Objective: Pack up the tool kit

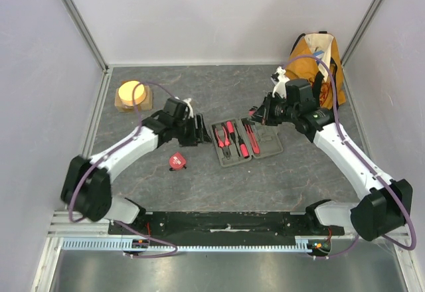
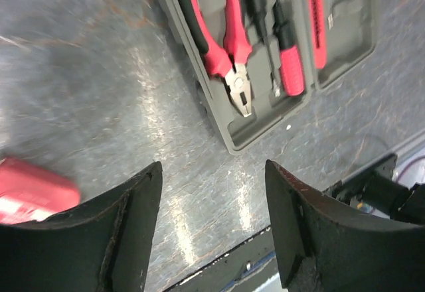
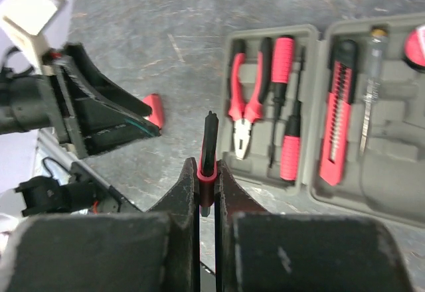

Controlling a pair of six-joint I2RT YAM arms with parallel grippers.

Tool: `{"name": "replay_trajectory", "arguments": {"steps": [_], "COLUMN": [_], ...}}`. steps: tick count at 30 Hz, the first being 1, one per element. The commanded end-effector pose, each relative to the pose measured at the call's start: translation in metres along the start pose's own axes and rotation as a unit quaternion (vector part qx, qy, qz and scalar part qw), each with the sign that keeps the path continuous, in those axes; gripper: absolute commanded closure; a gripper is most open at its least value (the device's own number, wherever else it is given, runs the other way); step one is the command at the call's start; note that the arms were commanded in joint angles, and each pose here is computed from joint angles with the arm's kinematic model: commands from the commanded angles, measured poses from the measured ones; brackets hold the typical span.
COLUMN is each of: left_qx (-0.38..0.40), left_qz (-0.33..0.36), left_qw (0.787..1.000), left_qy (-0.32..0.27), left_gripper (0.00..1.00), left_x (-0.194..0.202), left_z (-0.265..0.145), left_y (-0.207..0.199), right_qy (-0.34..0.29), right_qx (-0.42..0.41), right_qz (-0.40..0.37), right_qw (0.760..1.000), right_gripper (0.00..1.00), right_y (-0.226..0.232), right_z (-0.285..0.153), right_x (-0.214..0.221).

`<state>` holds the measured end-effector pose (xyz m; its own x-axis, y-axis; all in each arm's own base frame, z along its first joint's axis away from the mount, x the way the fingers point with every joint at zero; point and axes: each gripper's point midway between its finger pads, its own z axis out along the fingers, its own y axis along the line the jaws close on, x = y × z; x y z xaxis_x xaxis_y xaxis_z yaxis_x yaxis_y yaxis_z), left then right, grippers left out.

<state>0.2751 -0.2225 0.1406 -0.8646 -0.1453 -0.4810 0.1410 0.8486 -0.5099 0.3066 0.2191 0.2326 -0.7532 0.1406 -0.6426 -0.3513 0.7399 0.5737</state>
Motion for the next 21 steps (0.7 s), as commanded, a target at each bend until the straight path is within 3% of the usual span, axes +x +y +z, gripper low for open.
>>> {"name": "replay_trajectory", "arguments": {"steps": [1, 5, 13, 21], "left_qx": [0.082, 0.051, 0.002, -0.006], "left_qz": [-0.035, -0.045, -0.084, -0.108], "left_qw": [0.991, 0.992, 0.990, 0.991], "left_qy": [0.099, 0.108, 0.112, 0.082], "left_gripper": [0.32, 0.34, 0.53, 0.55], "left_x": [0.030, 0.031, 0.033, 0.017], "left_z": [0.034, 0.060, 0.095, 0.111], "left_y": [-0.025, -0.014, 0.006, 0.005], "right_qy": [-0.018, -0.017, -0.003, 0.015], "right_qx": [0.067, 0.086, 0.102, 0.107], "right_qz": [-0.004, 0.003, 0.018, 0.024], "right_qw": [0.998, 0.996, 0.995, 0.994], "right_gripper": [1.00, 1.00, 1.00, 1.00], "right_y": [-0.028, -0.037, -0.049, -0.056], "right_z": [-0.017, -0.021, -0.016, -0.009], "right_x": [0.002, 0.009, 0.023, 0.031]}}
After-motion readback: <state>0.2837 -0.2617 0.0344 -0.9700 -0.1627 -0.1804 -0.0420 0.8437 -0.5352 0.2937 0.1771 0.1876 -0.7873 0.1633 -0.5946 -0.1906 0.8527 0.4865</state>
